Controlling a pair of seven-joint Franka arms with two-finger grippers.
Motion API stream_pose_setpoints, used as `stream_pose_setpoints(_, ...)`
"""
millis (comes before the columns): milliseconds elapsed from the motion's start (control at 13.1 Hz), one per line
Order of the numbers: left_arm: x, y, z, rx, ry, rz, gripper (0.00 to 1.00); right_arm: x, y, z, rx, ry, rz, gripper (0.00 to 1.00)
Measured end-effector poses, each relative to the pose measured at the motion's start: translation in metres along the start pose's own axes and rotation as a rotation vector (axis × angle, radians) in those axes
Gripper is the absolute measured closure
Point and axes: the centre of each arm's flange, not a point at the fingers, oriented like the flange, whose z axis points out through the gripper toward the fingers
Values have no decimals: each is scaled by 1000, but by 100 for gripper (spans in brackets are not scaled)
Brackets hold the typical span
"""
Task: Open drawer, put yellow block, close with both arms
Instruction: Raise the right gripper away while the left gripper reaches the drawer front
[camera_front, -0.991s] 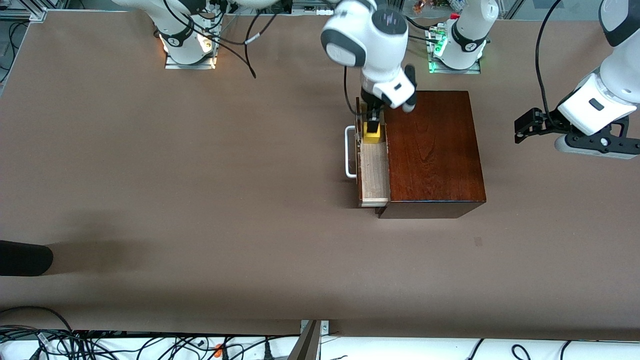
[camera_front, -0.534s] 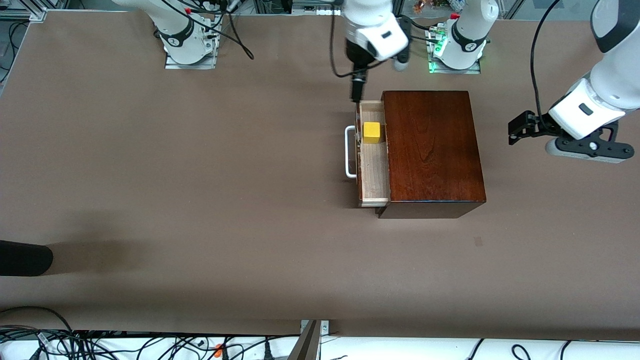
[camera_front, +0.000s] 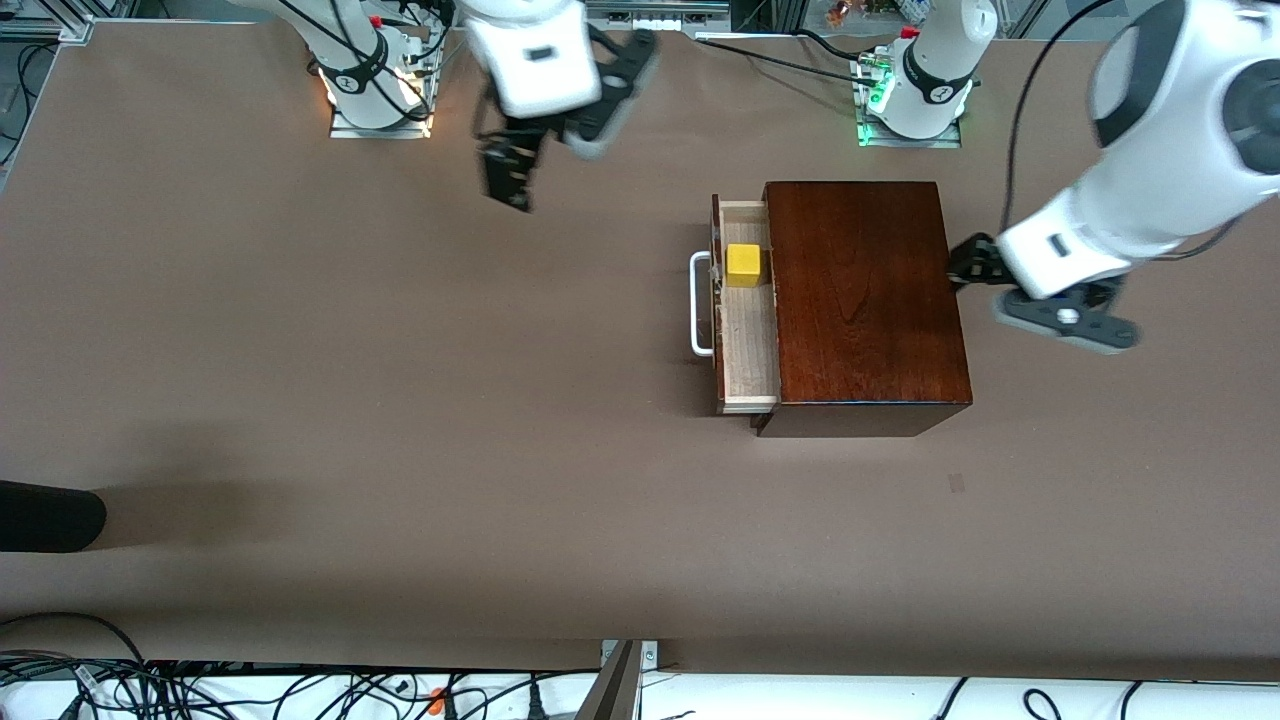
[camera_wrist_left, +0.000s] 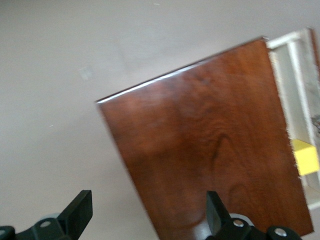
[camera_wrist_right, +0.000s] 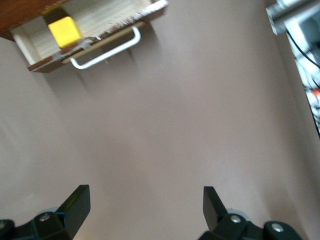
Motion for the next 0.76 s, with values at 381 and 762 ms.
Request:
stream_pose_setpoints(381,29,124,29,-32,-20,314,0,-73,81,-5,82,3,222,0)
stream_pose_setpoints(762,48,227,47,-51,50,617,0,-177,146,20,159,-5,500,0)
